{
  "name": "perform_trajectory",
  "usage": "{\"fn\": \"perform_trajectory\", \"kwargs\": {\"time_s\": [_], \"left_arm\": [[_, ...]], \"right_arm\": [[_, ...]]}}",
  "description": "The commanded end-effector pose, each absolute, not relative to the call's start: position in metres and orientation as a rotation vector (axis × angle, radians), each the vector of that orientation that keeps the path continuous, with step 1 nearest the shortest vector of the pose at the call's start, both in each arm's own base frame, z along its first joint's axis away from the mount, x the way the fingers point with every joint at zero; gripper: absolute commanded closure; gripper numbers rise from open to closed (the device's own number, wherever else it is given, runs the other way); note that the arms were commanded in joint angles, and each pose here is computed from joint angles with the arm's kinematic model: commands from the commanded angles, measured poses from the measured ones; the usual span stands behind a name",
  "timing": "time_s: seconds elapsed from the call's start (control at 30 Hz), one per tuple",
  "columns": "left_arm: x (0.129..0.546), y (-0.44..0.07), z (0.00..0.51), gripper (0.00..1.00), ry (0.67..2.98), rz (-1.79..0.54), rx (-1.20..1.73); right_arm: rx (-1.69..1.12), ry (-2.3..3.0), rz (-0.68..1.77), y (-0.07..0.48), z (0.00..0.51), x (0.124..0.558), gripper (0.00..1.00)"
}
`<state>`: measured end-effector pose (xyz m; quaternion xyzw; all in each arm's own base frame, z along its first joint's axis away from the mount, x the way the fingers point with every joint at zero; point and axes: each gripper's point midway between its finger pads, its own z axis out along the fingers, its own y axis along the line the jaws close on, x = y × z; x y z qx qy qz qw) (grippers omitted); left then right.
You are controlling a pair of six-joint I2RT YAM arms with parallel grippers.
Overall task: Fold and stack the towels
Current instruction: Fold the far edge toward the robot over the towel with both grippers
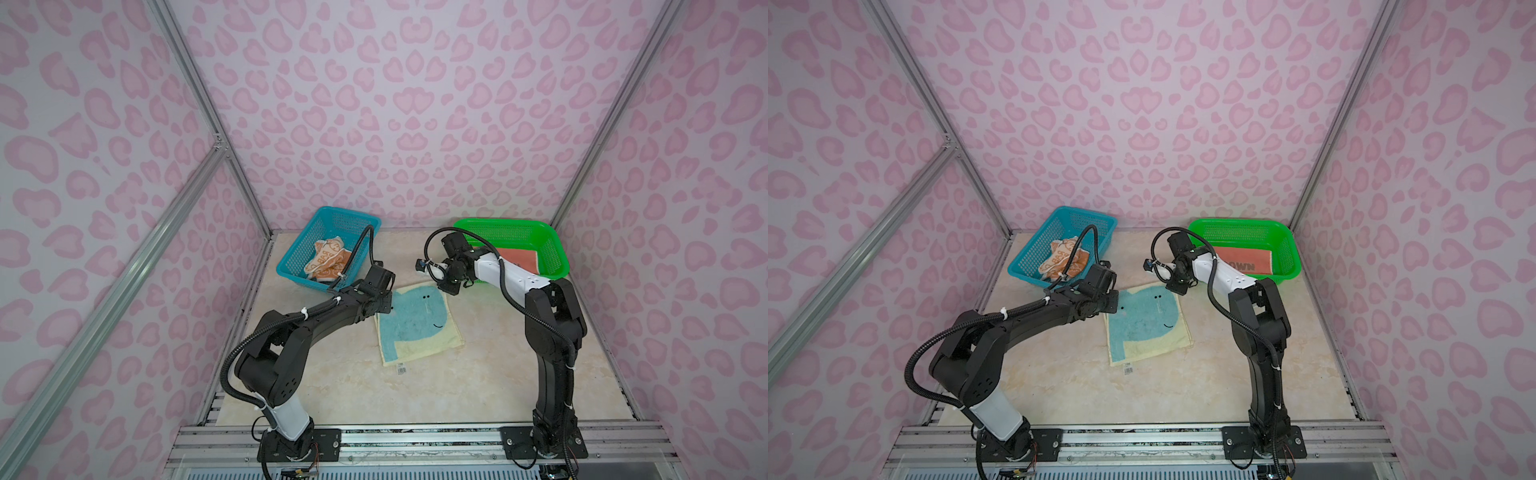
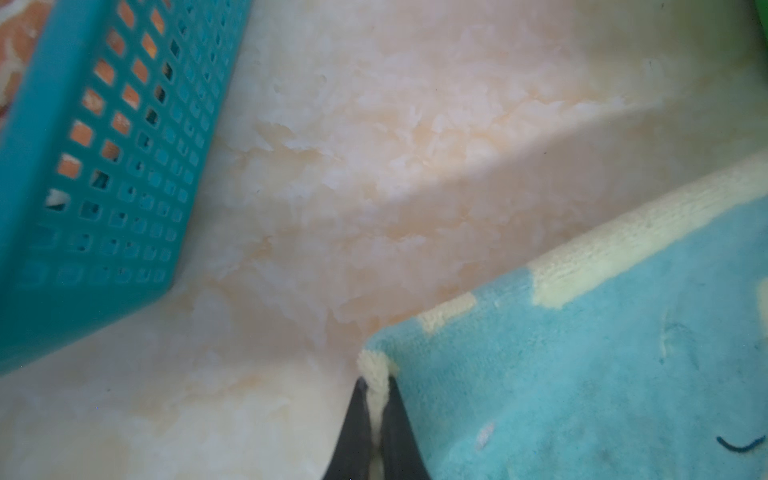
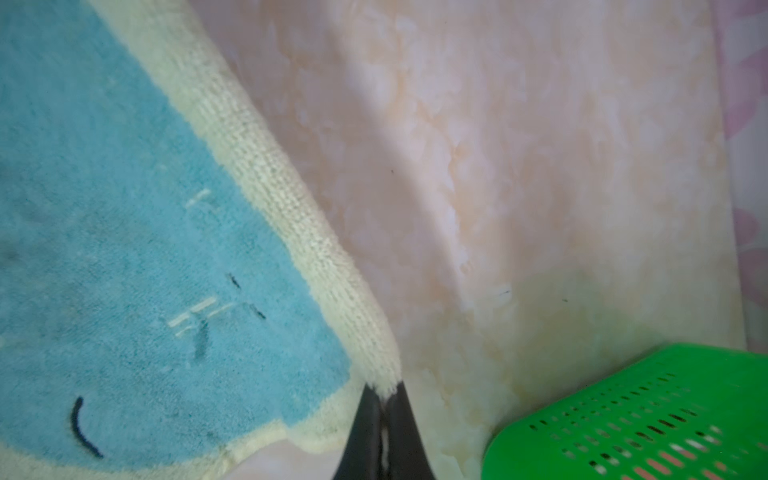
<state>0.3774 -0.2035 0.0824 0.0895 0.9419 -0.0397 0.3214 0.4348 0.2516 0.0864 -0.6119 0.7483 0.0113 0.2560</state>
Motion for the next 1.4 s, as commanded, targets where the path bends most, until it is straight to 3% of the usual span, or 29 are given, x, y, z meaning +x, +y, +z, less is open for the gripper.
{"fn": "perform_trajectory", "kwargs": {"time_s": [0.0, 0.33, 0.73, 1.37], "left_arm": [[0.384, -0.195, 0.099, 0.98, 2.382, -0.058, 0.235], [0.367, -0.199, 0.125, 0.98, 2.259, -0.124, 0.285], [0.330, -0.202, 0.134, 0.98, 2.181, -0.031, 0.355], [0.265, -0.221, 0.101, 0.98, 2.230, -0.031, 0.442]], "right_arm": [[-1.551, 1.949, 0.023, 0.261, 0.109, 0.452, 1.00], [-1.517, 1.945, 0.024, 0.248, 0.108, 0.428, 1.00], [-1.511, 1.965, 0.040, 0.227, 0.114, 0.385, 1.00], [-1.551, 2.155, 0.073, 0.202, 0.092, 0.300, 1.00]]}}
